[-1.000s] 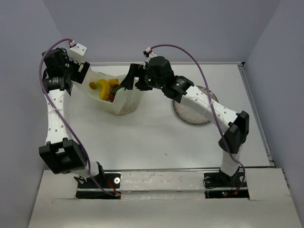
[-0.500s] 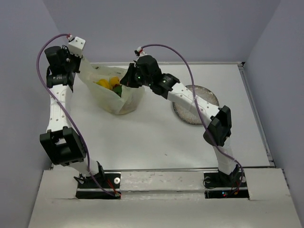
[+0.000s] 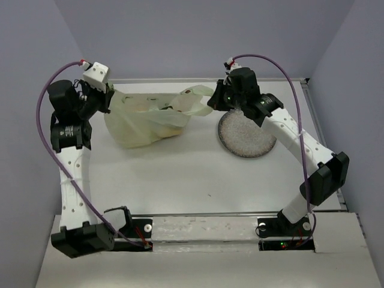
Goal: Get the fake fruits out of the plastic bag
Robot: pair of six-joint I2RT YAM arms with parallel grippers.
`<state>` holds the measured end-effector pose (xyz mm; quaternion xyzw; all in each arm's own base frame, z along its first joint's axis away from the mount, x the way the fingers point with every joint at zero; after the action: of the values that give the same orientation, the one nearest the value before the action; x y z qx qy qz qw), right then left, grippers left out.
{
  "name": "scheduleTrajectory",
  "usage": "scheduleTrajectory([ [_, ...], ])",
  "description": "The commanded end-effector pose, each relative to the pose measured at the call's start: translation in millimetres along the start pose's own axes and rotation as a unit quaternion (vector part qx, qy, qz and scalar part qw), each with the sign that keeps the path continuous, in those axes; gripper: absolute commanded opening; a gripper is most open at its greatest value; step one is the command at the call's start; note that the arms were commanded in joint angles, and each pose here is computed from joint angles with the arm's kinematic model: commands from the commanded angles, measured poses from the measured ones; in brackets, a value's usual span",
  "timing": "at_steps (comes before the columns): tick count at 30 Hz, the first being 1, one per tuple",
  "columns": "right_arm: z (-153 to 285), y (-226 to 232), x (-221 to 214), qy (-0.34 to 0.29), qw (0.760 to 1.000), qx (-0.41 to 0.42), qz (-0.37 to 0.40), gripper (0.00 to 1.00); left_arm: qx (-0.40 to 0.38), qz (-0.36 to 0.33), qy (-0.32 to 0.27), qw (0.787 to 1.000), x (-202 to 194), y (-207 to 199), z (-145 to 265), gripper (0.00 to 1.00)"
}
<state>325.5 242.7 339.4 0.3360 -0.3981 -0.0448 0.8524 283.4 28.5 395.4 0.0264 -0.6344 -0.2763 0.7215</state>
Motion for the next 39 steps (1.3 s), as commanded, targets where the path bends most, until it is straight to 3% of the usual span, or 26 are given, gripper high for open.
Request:
scheduleTrajectory([
  [1,22.7,-5.2,-13.0,0.027,0.999,-0.004,0.045,0.01,-0.063,0.003,0.019,0.998,-8.4,-35.5,20.9,0.00],
  [3,22.7,-12.3,-21.6,0.041,0.998,-0.011,0.044,0.06,-0.087,0.021,0.047,0.995,-26.8,-53.9,25.1,0.00],
  [5,25.8,-18.7,-25.6,0.050,0.997,-0.033,0.046,0.40,-0.096,0.022,0.055,0.994,-35.3,-65.8,31.9,0.00],
  [6,28.4,-20.2,-24.9,0.048,0.997,-0.044,0.050,0.51,-0.099,0.026,0.060,0.993,-40.2,-71.2,34.3,0.00],
  [9,48.1,-23.7,-14.8,0.029,0.993,-0.089,0.076,0.69,-0.105,0.039,0.062,0.992,-47.8,-86.6,46.5,0.00],
  [12,89.7,2.6,25.9,-0.035,0.990,-0.095,0.101,0.73,-0.111,0.039,0.053,0.992,-44.6,-95.4,62.0,0.00],
  [16,119.0,48.0,32.3,-0.067,0.983,-0.049,0.164,0.74,-0.148,-0.019,0.051,0.988,-49.0,-106.5,79.9,0.00],
  [18,120.2,75.3,15.1,-0.056,0.975,0.005,0.213,0.74,-0.149,-0.035,0.039,0.987,-45.5,-109.9,89.1,0.00],
  [21,115.0,117.2,-18.2,0.011,0.959,0.166,0.230,0.72,-0.180,-0.088,0.014,0.980,-42.6,-117.7,102.9,0.00],
  [22,114.5,129.8,-33.1,0.025,0.951,0.197,0.239,0.69,-0.181,-0.096,0.008,0.979,-41.3,-118.7,105.2,0.00],
  [23,108.8,138.9,-38.7,0.021,0.944,0.222,0.243,0.57,-0.180,-0.101,0.002,0.978,-39.8,-119.7,107.8,0.00],
  [25,78.4,137.6,-62.1,0.063,0.941,0.223,0.247,0.43,-0.178,-0.103,0.004,0.979,-39.2,-119.3,109.1,0.00],
  [26,67.9,139.6,-76.6,0.097,0.934,0.241,0.244,0.28,-0.175,-0.102,0.011,0.979,-40.3,-118.3,108.5,0.00],
  [27,46.3,136.0,-90.6,0.126,0.933,0.234,0.243,0.22,-0.171,-0.098,0.015,0.980,-39.3,-117.1,108.6,0.00],
  [32,-2.9,132.2,-118.9,0.167,0.923,0.243,0.246,0.09,-0.148,-0.082,0.035,0.985,-43.3,-111.8,102.8,0.00],
  [39,-41.3,113.1,-145.3,0.201,0.921,0.210,0.260,0.05,-0.122,-0.065,0.032,0.990,-45.6,-109.0,96.9,0.00],
])
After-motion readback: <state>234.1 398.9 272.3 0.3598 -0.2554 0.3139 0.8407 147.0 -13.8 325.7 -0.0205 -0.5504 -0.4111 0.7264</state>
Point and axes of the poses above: each gripper's point midway between its finger pads, its own z axis back along the fingers, its own y axis along the line the jaws close on, x = y × z, the point moved 9 cm from there along z, back along the fingers, and after that the axes turned 12 degrees about -z, right-handed, at the moved point
